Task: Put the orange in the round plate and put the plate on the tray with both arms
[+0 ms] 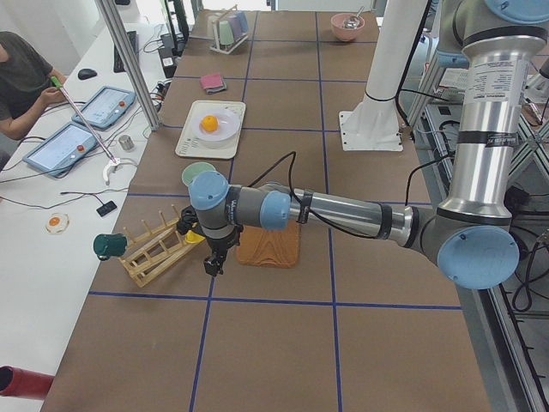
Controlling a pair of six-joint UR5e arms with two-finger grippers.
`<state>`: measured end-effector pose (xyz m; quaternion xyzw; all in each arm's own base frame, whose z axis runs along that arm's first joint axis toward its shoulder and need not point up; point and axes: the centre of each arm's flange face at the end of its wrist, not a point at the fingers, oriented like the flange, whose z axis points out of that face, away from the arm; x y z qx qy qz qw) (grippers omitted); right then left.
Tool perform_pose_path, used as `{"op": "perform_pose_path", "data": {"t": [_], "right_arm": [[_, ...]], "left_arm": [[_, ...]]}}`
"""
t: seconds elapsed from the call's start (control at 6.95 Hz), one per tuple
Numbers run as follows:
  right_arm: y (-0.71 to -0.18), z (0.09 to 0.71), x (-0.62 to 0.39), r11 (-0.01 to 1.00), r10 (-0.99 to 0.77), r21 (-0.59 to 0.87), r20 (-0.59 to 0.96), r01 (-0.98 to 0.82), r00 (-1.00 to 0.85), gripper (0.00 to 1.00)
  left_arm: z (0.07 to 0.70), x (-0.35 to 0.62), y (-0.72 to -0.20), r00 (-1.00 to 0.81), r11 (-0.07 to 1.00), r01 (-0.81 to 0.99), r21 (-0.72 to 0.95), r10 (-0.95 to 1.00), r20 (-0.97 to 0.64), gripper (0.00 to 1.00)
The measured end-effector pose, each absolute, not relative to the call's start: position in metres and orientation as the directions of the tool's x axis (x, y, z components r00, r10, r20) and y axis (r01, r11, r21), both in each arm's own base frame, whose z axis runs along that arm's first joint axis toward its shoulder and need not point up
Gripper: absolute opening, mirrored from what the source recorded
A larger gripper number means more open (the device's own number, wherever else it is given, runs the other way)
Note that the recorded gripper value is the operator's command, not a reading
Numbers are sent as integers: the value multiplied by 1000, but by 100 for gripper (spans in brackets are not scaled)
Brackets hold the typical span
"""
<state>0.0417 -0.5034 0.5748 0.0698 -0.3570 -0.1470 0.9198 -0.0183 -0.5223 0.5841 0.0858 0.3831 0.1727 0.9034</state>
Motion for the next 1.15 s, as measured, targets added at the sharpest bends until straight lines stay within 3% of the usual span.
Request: {"op": "perform_pose_path", "data": {"t": [1.15], "right_arm": [[-503,575,41,955,-294,218,651,199,700,100]], "left_arm": [[582,-18,-524,646,918,-252,306,396,-653,99]]}}
